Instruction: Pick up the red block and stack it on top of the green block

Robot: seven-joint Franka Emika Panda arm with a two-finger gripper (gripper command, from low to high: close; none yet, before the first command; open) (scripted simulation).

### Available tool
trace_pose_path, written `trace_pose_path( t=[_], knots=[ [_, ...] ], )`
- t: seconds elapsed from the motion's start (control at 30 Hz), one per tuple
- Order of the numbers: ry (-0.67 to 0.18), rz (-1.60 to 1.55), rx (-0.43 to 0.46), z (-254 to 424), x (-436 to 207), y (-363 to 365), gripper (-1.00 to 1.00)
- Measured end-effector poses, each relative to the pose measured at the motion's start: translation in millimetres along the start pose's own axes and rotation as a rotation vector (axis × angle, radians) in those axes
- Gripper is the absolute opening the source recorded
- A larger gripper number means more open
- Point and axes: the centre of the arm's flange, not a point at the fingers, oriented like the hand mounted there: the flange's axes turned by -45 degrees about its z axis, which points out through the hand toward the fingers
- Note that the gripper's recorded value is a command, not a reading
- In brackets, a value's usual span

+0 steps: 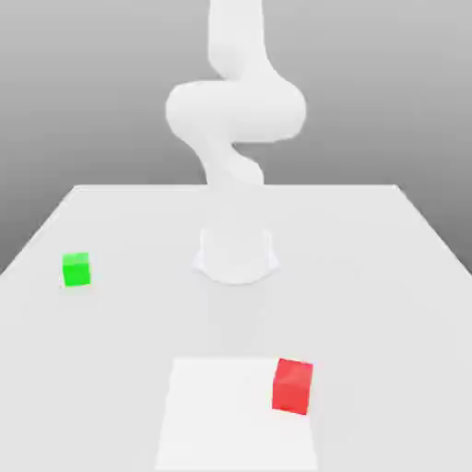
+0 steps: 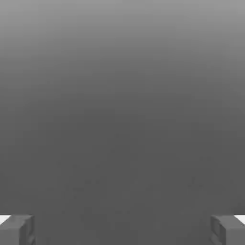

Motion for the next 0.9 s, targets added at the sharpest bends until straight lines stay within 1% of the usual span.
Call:
trace_pose_path(
  t=[0.13, 0.3, 0.43, 0.6, 0.67, 0.7, 0.9],
  knots=[
    [-0.163, 0.072, 0.055, 104, -29, -9, 0.0],
    [-0.354, 0.139, 0.057, 209, -92, -28, 0.0],
    [-0.495, 0.177, 0.013, 275, -158, -41, 0.0],
    [-0.643, 0.204, -0.093, 331, -250, -47, 0.0],
    [-0.683, 0.205, -0.14, 346, -283, -47, 0.0],
    [-0.69, 0.208, -0.151, 352, -291, -45, 0.0],
    [-0.697, 0.211, -0.161, 391, -328, -39, 0.0]
  ],
)
